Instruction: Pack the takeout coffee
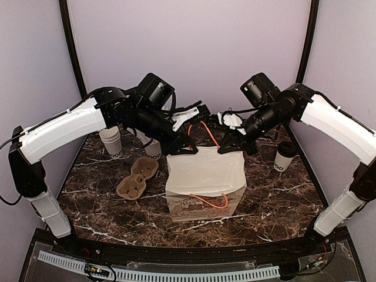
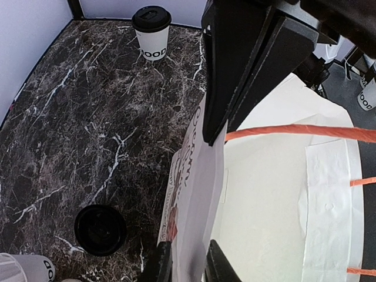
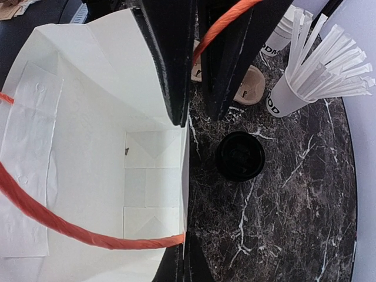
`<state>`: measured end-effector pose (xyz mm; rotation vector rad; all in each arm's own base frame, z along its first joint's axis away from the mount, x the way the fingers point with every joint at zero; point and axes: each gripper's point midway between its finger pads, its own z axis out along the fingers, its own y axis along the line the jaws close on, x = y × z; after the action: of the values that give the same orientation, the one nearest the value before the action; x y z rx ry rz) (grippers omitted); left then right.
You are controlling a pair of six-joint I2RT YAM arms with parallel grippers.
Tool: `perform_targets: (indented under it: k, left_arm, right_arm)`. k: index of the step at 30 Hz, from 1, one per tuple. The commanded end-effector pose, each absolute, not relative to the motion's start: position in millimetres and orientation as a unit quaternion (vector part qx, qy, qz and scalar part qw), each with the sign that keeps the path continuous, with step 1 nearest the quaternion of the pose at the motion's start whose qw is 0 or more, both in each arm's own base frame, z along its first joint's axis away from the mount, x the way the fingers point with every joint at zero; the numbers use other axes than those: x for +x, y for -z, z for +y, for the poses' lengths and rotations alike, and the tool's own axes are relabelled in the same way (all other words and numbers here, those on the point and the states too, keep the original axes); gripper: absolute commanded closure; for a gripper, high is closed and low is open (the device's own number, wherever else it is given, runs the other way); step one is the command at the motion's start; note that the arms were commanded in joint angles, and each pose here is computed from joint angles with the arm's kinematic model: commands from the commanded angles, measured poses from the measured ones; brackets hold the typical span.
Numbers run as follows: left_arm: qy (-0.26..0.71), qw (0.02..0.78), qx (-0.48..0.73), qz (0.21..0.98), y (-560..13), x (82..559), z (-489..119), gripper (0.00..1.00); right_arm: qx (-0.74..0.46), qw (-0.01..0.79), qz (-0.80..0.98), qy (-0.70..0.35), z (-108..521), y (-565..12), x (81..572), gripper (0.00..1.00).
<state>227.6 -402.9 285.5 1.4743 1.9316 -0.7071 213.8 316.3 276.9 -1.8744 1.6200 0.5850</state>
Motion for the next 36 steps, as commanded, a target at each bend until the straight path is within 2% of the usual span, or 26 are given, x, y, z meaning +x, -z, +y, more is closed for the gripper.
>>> perform_targets:
  k: [1, 10, 15, 17, 19, 23, 27, 36]
  left_arm:
    - [0.258, 0.302, 0.562, 0.725, -298, 221, -393, 0.79]
    - [0.261, 0.307, 0.563, 0.722, -303, 218, -390, 0.85]
    - [0.262, 0.302, 0.565, 0.722, -300, 218, -391, 0.93]
    - [0.265, 0.301, 0.566, 0.720, -300, 217, -392, 0.99]
    - [0.268, 0.300, 0.566, 0.720, -301, 216, -392, 1.00]
    - [0.272, 0.299, 0.564, 0.720, -302, 214, -392, 1.00]
    - [0.269, 0.299, 0.562, 0.723, -301, 213, -389, 1.00]
    - [0.268, 0.311, 0.554, 0.724, -305, 211, -381, 1.00]
  right_arm:
    - [-0.701, 0.318, 0.599, -0.221, 325, -293, 217, 0.99]
    - [-0.700, 0.313, 0.602, -0.222, 329, -289, 219, 0.99]
    - [-0.700, 0.314, 0.603, -0.219, 329, -288, 221, 0.99]
    - [-0.699, 0.316, 0.604, -0.216, 328, -289, 222, 0.95]
    - [-0.699, 0.316, 0.604, -0.216, 327, -290, 220, 0.90]
    - [-0.695, 0.330, 0.605, -0.206, 320, -299, 218, 0.68]
    - [-0.684, 0.352, 0.609, -0.194, 306, -312, 218, 0.56]
    - [-0.623, 0.393, 0.649, -0.192, 256, -332, 239, 0.50]
